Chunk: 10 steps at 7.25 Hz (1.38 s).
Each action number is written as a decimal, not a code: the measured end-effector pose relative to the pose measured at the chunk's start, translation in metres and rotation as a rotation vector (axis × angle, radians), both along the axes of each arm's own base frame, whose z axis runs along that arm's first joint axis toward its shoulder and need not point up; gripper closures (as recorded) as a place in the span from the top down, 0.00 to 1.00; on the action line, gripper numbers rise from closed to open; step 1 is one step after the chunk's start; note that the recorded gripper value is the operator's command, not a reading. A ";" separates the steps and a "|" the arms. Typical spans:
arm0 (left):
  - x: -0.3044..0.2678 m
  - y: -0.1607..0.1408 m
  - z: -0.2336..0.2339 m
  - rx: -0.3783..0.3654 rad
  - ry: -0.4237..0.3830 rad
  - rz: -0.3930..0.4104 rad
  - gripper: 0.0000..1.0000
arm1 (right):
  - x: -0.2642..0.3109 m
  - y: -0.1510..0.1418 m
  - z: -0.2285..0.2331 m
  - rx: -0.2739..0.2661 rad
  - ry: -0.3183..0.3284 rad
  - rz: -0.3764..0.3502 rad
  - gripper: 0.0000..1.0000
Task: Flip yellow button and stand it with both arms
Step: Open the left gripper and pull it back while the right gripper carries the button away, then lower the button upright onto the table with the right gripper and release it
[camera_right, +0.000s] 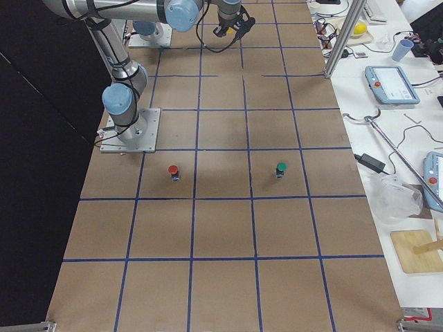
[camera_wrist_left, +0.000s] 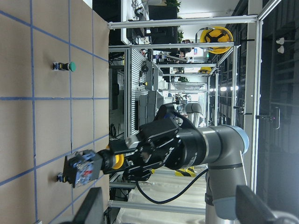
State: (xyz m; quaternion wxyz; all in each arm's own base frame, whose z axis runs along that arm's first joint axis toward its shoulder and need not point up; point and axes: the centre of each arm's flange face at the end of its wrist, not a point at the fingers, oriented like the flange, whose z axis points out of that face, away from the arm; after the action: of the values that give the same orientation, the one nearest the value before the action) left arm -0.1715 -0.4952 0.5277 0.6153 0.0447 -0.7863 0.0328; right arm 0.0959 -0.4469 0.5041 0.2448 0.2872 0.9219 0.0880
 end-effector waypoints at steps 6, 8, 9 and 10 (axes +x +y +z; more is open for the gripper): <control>-0.010 -0.016 -0.051 -0.069 -0.760 -0.012 0.99 | -0.141 0.000 -0.061 -0.229 0.445 0.686 0.22; 0.017 -0.014 -0.063 0.000 -1.070 -0.010 1.00 | -0.190 0.006 -0.099 -0.326 0.521 0.786 0.22; 0.031 -0.013 -0.067 0.017 -1.198 -0.026 1.00 | -0.207 0.010 -0.118 -0.363 0.559 0.809 0.22; 0.039 -0.010 -0.066 -0.001 -1.287 -0.062 1.00 | -0.220 0.013 -0.138 -0.386 0.593 0.816 0.21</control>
State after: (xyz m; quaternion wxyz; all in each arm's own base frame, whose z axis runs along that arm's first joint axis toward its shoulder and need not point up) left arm -0.1322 -0.5054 0.4619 0.0215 -0.0072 -0.9991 0.0356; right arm -0.1241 -0.4338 0.3664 -0.0315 -0.1320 0.9875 -0.0798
